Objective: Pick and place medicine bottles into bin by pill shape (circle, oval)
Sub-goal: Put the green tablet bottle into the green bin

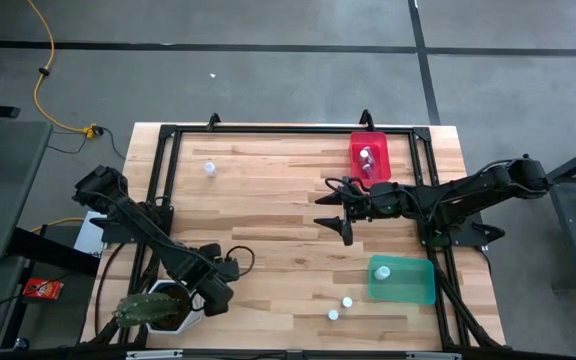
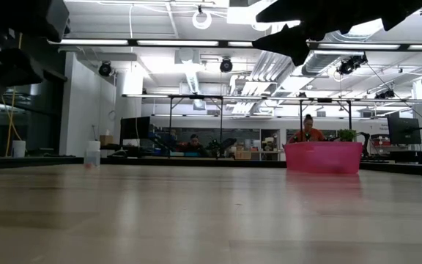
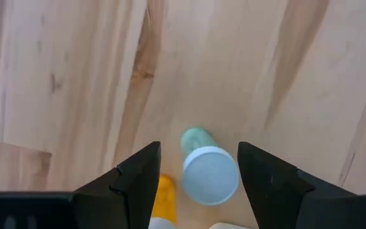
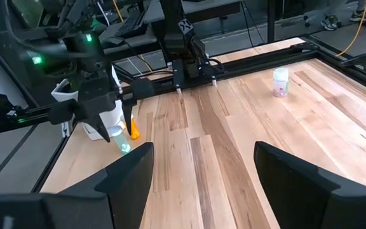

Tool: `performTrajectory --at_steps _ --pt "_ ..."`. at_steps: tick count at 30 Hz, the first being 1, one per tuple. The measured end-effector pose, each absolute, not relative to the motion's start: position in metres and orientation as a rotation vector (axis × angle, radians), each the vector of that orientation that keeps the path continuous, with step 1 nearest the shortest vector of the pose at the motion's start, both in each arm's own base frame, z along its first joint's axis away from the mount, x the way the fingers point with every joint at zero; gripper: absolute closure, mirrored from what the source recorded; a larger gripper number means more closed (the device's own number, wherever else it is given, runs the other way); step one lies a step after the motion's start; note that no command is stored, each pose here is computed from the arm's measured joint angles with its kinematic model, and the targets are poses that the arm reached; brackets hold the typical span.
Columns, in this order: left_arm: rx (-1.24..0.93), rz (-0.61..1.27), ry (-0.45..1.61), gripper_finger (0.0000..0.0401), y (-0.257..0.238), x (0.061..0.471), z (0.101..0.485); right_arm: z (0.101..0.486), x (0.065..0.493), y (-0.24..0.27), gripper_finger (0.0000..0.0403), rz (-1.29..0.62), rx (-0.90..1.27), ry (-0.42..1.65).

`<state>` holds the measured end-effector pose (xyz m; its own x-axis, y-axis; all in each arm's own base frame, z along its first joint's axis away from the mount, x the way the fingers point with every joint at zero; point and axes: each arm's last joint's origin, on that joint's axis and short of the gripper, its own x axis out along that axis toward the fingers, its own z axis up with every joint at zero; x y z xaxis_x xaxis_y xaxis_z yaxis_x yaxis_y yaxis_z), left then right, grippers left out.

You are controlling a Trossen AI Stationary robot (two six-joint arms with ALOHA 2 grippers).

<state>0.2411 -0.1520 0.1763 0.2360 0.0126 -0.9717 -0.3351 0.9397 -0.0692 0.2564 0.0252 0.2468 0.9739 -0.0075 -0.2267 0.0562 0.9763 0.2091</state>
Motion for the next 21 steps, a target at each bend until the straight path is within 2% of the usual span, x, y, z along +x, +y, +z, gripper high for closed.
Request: performTrajectory --at_steps 12,17,21 --pt "-0.274 0.213 1.300 0.0302 -0.148 0.237 0.188 0.246 0.256 0.025 0.0139 -0.033 0.215 0.230" --pt "-0.294 0.206 1.274 0.0303 -0.141 0.238 0.197 0.247 0.256 0.025 0.0139 -0.032 0.216 0.227" --pt "-0.285 0.182 1.152 0.0295 -0.124 0.243 0.228 0.252 0.257 0.026 0.0139 -0.012 0.233 0.171"
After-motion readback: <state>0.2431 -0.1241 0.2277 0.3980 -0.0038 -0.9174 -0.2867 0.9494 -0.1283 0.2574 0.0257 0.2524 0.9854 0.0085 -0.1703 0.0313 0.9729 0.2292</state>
